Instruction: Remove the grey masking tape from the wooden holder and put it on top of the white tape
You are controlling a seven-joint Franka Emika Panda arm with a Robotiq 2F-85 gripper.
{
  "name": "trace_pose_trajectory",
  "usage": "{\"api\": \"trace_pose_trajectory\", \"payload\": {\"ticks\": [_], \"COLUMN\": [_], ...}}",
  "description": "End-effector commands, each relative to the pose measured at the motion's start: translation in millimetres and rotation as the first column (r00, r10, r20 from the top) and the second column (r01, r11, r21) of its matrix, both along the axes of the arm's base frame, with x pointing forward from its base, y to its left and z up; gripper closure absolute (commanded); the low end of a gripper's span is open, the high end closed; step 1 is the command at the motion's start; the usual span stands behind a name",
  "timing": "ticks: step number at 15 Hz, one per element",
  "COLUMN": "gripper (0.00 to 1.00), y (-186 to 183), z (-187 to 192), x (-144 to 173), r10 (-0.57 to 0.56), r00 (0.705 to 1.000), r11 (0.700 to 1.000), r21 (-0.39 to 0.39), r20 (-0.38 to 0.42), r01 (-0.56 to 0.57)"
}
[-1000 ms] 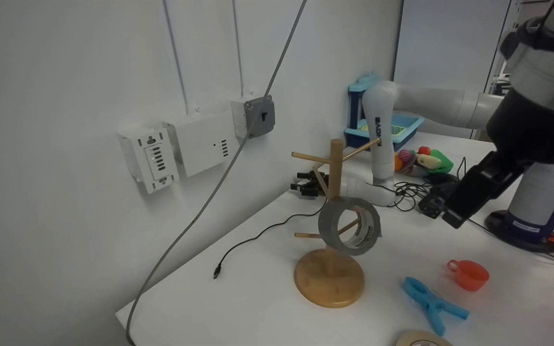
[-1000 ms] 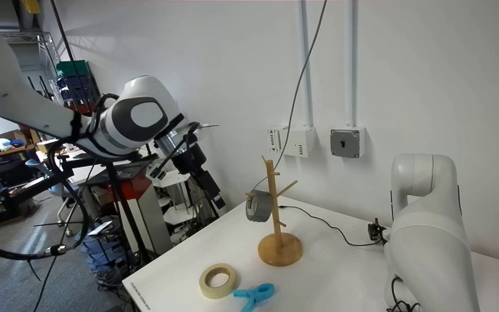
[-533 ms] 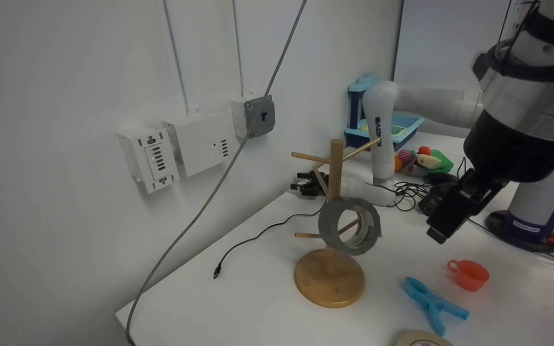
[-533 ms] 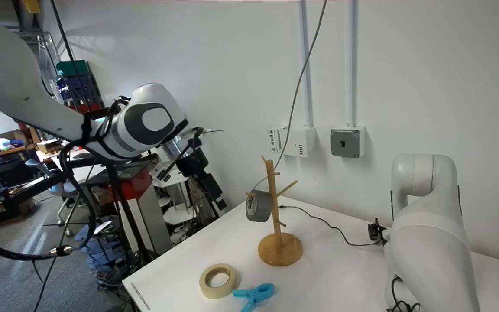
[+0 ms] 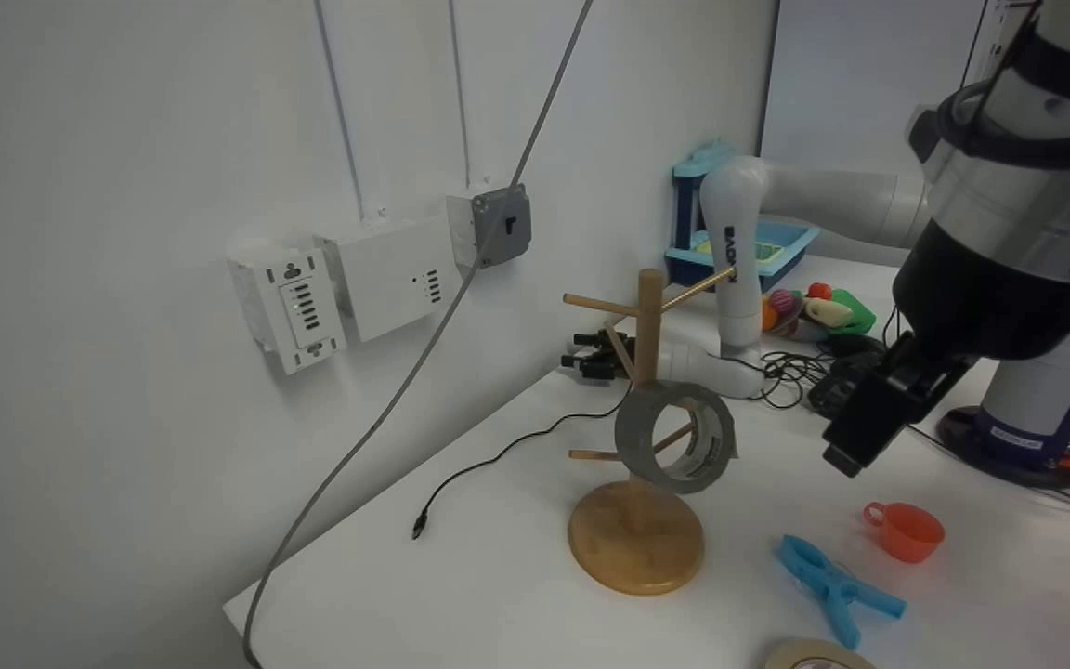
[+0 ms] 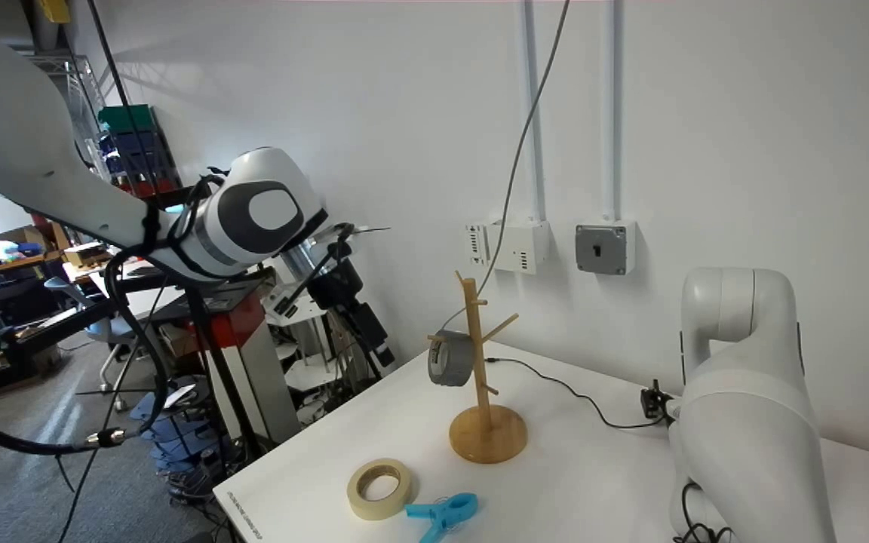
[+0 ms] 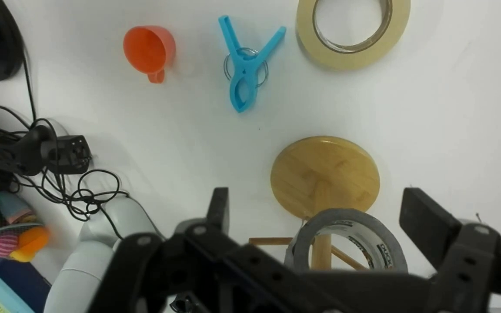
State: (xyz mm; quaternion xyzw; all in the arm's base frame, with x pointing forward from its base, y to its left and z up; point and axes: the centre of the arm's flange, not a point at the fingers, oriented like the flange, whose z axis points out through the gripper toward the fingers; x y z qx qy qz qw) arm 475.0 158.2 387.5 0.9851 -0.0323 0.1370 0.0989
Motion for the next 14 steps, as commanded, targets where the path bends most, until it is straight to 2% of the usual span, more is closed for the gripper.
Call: {"api": "trace_pose_trajectory", "payload": {"ticks": [1, 7, 14], "gripper": [0.0, 0.0, 0.0], "y": [-2.3, -10.4, -14.8], "z": [-19.5, -41.3, -54.1], "x": [8.2, 22.3, 39.3], "r10": [0.017, 0.067, 0.079], "r00": [0.999, 0.984, 0.973], "r11": [1.0, 0.997, 0.997], "r21": [-0.014, -0.051, -0.041], "r20": [0.051, 0.163, 0.218], "r01": [-0.016, -0.06, -0.072]}}
